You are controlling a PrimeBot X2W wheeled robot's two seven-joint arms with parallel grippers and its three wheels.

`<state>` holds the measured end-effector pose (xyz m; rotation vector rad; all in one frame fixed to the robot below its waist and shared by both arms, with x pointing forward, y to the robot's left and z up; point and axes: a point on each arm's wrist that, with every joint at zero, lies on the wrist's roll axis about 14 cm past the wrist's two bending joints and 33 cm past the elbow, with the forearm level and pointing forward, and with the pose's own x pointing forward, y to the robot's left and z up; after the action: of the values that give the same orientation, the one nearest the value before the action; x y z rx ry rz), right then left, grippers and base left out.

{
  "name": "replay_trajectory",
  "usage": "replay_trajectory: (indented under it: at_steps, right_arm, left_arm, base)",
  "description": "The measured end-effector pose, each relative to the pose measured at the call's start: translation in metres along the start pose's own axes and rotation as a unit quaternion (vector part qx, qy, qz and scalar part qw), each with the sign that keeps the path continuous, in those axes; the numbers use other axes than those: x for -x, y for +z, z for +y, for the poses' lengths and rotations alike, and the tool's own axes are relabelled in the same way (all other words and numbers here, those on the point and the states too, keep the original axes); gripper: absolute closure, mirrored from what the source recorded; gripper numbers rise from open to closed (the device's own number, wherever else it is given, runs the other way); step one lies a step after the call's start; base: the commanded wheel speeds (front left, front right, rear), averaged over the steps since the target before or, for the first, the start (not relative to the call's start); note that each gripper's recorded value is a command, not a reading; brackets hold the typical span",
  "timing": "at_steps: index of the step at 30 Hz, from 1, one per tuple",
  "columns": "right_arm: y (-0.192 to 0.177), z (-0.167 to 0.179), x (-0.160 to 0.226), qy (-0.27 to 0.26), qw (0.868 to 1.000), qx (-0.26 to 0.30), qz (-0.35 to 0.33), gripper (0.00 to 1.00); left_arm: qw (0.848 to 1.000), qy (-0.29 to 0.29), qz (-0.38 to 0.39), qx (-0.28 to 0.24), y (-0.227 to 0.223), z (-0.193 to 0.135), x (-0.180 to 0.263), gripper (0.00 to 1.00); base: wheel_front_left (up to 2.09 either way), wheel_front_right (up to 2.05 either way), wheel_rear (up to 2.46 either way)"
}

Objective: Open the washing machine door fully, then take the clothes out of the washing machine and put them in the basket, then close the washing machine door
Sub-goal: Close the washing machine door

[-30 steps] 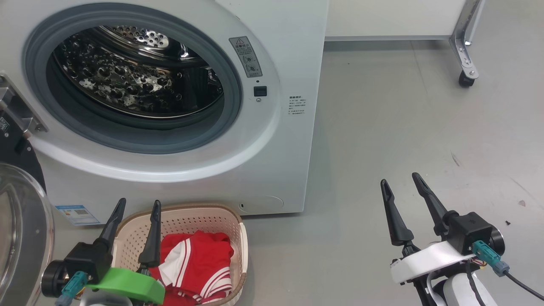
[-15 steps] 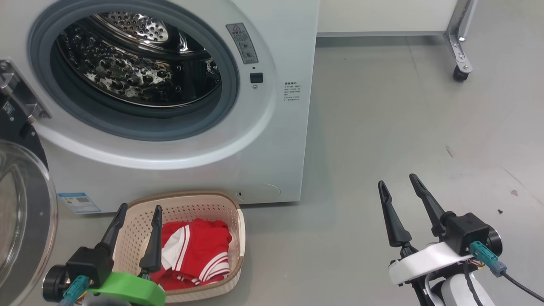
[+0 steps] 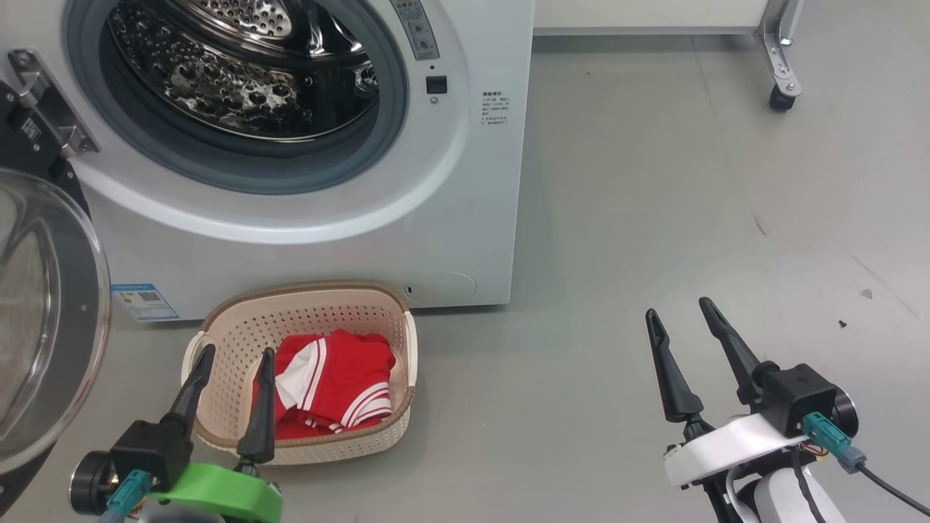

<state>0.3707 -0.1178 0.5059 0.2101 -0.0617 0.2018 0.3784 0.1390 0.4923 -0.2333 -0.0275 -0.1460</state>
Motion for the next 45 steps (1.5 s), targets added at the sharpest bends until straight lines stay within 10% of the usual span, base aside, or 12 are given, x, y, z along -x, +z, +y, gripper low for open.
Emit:
replay_trajectory:
  at_steps: [45]
  right_arm:
    - [-0.0053,0.0005,-0.0015,-0.002,1.000,-0.008,0.007,0.00]
  left_arm:
    - [1.000,0.008,-0.002,-0.005,0.0013,0.0039,-0.0013,0.00]
  base:
    - [-0.22,0.22,0.00]
